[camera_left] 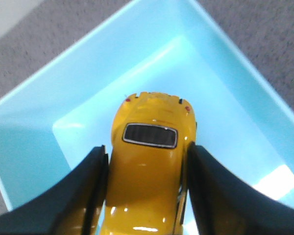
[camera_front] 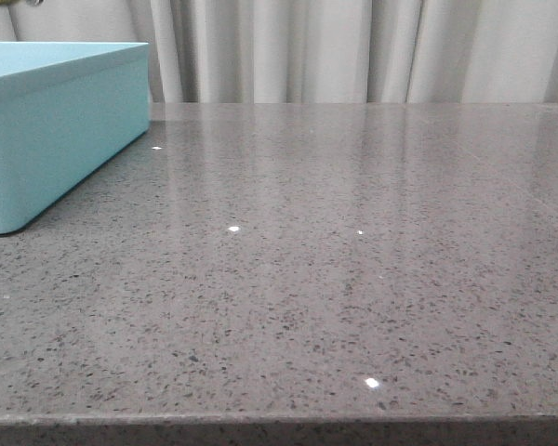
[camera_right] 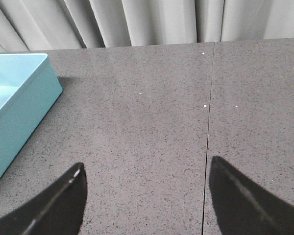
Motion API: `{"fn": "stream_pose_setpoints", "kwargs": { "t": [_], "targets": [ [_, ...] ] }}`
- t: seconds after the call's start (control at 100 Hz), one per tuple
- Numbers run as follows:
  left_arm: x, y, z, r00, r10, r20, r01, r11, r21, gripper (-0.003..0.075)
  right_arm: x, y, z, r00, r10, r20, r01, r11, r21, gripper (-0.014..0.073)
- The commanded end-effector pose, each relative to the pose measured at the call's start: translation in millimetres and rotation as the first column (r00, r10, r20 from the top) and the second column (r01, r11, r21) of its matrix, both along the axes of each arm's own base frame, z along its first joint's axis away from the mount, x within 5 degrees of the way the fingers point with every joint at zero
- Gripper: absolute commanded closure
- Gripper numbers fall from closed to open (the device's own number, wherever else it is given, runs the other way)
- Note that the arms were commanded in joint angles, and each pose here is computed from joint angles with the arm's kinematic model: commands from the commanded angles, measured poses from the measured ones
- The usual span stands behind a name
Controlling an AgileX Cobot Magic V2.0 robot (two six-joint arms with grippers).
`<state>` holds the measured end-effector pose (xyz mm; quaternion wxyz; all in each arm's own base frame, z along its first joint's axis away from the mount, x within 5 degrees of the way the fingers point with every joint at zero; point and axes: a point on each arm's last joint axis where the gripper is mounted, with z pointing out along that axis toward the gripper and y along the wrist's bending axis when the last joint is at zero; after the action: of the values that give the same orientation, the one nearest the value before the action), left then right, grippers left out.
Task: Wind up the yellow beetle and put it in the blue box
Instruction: 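Lower the beetle into the box and open the left gripper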
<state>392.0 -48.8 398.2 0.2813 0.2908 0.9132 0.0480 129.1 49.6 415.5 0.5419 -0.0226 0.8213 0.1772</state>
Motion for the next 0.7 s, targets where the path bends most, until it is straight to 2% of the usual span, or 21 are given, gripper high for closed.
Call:
{"fn": "stream_pose_setpoints", "kwargs": {
  "t": [0.0,0.15,0.3,0.57,0.69],
  "targets": [
    [-6.1,7.9,0.9,1.000,0.028,-0.014,-0.028,0.999,-0.024,0.0552,-1.1,-0.2,15.3,0.994,0.008,0.109,-0.010,1.000,0.022,0.0066],
    [5.3,14.2,-40.7,0.989,0.047,-0.141,-0.049,0.999,-0.007,0.0552,-1.1,-0.2,15.5,0.994,0.008,0.111,-0.010,1.000,0.022,0.0066],
    [15.0,14.1,-68.5,0.975,0.050,-0.214,-0.051,0.999,0.002,0.0552,-1.0,-0.2,15.6,0.994,0.008,0.112,-0.011,1.000,0.023,0.0066],
    [20.9,11.2,-79.3,0.971,0.042,-0.236,-0.048,0.999,-0.022,0.0539,-1.1,-0.2,15.5,0.994,0.008,0.111,-0.010,1.000,0.022,0.0066],
    [20.9,10.7,-79.3,0.971,0.037,-0.236,-0.044,0.999,-0.026,0.0433,-1.1,-0.2,15.5,0.994,0.008,0.111,-0.010,1.000,0.022,0.0066]
  ]
}}
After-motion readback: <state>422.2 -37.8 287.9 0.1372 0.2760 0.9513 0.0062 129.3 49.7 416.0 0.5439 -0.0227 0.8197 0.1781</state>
